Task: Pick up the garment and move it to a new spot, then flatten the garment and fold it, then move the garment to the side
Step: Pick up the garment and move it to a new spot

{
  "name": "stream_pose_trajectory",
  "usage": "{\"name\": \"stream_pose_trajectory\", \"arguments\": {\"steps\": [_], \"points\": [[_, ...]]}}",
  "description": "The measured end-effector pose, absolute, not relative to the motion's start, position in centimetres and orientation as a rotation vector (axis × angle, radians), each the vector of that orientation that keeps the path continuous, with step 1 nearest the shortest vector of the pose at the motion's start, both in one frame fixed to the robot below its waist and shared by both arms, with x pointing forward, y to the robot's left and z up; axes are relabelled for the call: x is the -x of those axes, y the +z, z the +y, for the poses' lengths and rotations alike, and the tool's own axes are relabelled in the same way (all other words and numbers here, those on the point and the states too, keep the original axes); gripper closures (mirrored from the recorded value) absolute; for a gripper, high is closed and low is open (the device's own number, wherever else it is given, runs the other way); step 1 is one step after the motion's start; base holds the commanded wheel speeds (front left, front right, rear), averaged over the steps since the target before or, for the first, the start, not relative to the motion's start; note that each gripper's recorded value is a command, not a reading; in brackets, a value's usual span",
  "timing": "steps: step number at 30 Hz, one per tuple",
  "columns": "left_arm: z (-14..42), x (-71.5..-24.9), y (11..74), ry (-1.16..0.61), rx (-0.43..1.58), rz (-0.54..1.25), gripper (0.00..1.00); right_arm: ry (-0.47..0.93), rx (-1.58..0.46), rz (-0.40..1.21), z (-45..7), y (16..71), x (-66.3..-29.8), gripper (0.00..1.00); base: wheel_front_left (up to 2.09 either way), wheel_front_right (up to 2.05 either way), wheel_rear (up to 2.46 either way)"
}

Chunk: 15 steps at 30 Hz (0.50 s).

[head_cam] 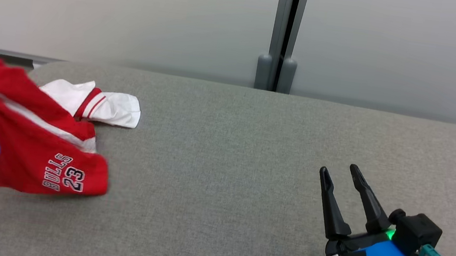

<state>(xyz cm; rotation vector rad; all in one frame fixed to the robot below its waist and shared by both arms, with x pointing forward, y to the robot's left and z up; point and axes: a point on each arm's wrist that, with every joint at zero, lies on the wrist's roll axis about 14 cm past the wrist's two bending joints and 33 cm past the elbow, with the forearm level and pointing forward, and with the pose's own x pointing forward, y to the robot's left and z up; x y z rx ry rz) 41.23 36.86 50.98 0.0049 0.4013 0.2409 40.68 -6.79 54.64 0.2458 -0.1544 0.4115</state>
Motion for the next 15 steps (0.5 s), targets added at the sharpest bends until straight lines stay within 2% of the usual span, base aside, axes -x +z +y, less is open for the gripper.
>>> {"name": "stream_pose_trajectory", "arguments": {"steps": [6,15], "points": [[28.5,-44.7,58.0,0.001,-0.044,0.213,1.00,0.363,-0.248,-0.184,-8.5,55.5,-39.7,0.00,0.00,0.00,0.00],[14.8,-45.5,63.1,-0.326,-0.038,0.039,1.00,0.227,-0.233,-0.208,-13.5,55.8,-38.4,0.00,0.00,0.00,0.00]]}}
